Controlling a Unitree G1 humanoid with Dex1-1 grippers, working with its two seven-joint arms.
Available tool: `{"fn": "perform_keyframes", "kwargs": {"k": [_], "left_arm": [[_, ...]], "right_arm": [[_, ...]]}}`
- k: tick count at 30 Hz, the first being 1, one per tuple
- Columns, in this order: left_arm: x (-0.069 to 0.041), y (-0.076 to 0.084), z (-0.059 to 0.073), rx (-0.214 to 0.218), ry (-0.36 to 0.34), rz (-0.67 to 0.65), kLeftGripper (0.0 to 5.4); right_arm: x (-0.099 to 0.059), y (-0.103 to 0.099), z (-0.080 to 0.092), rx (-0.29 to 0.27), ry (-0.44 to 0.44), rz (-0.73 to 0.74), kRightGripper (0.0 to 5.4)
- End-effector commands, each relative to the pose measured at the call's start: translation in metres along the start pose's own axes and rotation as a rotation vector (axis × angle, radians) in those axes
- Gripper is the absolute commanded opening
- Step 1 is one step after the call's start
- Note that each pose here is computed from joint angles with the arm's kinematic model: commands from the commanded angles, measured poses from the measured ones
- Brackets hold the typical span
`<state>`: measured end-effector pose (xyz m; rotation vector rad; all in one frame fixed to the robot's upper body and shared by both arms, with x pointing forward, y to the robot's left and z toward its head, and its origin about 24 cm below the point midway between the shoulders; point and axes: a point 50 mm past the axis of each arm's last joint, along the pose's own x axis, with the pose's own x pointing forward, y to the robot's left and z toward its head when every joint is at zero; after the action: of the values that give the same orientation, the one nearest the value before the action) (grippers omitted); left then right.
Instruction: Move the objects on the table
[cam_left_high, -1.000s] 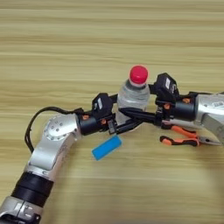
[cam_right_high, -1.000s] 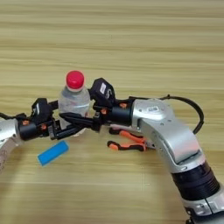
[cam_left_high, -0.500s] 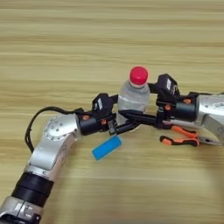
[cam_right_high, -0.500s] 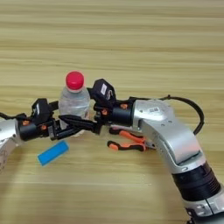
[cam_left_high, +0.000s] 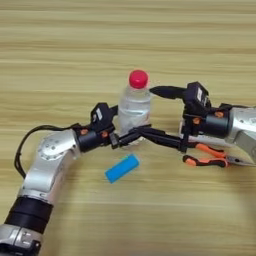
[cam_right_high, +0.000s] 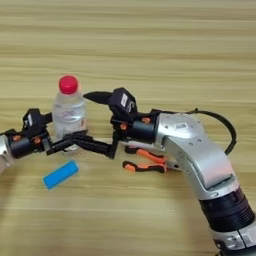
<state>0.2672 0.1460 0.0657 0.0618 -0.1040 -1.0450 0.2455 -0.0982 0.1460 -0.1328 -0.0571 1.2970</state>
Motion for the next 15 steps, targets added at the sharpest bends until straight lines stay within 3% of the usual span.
{"fn": "perform_keyframes", "kwargs": {"k": [1, 8, 15], "left_arm": [[-0.007, 0.014, 0.011, 0.048, -0.051, 0.076, 3.13], [-0.018, 0.025, -0.002, 0.058, 0.009, 0.185, 3.13], [-0.013, 0.027, -0.019, 0.081, 0.109, 0.264, 3.13]], "right_arm": [[-0.007, -0.003, 0.004, -0.022, -0.006, -0.014, 5.4], [-0.008, -0.004, 0.004, -0.025, -0.007, -0.018, 5.4], [-0.007, -0.003, 0.004, -0.024, -0.007, -0.02, 5.4]]}}
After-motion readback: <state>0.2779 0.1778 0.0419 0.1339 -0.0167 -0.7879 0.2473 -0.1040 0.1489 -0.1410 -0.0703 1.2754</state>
